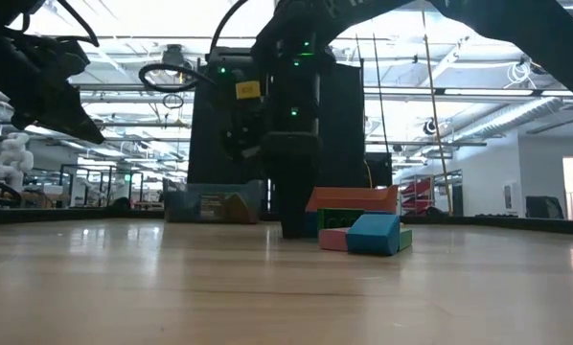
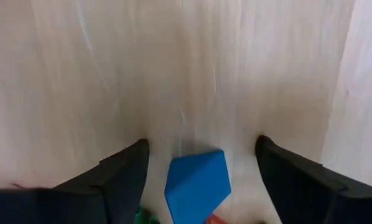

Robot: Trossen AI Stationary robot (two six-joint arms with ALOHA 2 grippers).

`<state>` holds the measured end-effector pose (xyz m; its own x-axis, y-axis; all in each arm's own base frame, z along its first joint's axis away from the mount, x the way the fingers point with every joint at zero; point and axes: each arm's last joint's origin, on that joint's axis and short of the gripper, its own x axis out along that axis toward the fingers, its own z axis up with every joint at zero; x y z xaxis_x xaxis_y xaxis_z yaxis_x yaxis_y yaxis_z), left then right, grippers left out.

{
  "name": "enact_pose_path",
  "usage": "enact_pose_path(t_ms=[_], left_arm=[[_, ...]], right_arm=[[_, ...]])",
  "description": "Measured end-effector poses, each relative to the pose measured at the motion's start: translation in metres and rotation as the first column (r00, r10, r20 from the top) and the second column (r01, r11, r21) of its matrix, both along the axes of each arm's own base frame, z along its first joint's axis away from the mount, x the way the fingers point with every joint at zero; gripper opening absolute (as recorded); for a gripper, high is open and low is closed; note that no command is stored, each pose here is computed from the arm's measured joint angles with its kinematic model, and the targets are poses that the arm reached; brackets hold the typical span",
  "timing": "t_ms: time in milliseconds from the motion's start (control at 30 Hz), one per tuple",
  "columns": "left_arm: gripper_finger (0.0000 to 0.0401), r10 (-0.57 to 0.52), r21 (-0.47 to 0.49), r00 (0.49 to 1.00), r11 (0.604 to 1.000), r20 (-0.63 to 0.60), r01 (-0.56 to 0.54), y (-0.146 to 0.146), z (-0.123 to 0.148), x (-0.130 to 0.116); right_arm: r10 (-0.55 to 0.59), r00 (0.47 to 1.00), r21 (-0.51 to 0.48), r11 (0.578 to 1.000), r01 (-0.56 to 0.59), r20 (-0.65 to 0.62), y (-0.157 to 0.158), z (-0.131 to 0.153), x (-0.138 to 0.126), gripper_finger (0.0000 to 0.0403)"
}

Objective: Sort blocks by size
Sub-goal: Put the small blue block into the black bin

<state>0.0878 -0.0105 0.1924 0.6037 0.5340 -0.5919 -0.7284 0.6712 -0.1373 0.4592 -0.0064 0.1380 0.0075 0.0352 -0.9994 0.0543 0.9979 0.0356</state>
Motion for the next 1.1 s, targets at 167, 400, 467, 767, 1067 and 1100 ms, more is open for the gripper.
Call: enact_pose_path(t_ms=[167, 400, 467, 767, 1067, 1100], left_arm=[[0.0, 0.0, 0.0, 1.0, 1.0, 0.0, 0.0, 0.0, 0.0, 0.0], [0.0, 0.0, 0.0, 1.0, 1.0, 0.0, 0.0, 0.0, 0.0, 0.0], [0.0, 0.0, 0.0, 1.0, 1.0, 0.0, 0.0, 0.0, 0.0, 0.0], [0.0, 0.002, 0.003, 1.0, 1.0, -0.001, -0.002, 0.0, 0.0, 0.0], [0.0, 0.015, 0.02, 1.0, 1.0, 0.007, -0.015, 0.001, 0.0, 0.0], [0.0, 0.015, 0.02, 1.0, 1.0, 0.007, -0.015, 0.001, 0.0, 0.0]], right_arm=[[0.007, 0.997, -0.079, 0.997, -0.014, -0.078, 0.007, -0.001, -0.007, 0.0232], [0.022, 0.997, -0.094, 0.995, -0.029, -0.075, 0.008, -0.001, -0.007, 0.0098], [0.029, 0.998, -0.115, 0.993, -0.034, -0.051, 0.007, 0.002, -0.006, 0.0051], [-0.032, 0.98, -0.111, 0.992, 0.054, 0.196, -0.014, 0.038, 0.011, 0.0011], [-0.246, 0.63, -0.002, 0.931, 0.365, 0.737, -0.11, 0.113, 0.05, 0.0004], [-0.278, 0.572, 0.027, 0.913, 0.406, 0.772, -0.125, 0.117, 0.049, 0.0004]])
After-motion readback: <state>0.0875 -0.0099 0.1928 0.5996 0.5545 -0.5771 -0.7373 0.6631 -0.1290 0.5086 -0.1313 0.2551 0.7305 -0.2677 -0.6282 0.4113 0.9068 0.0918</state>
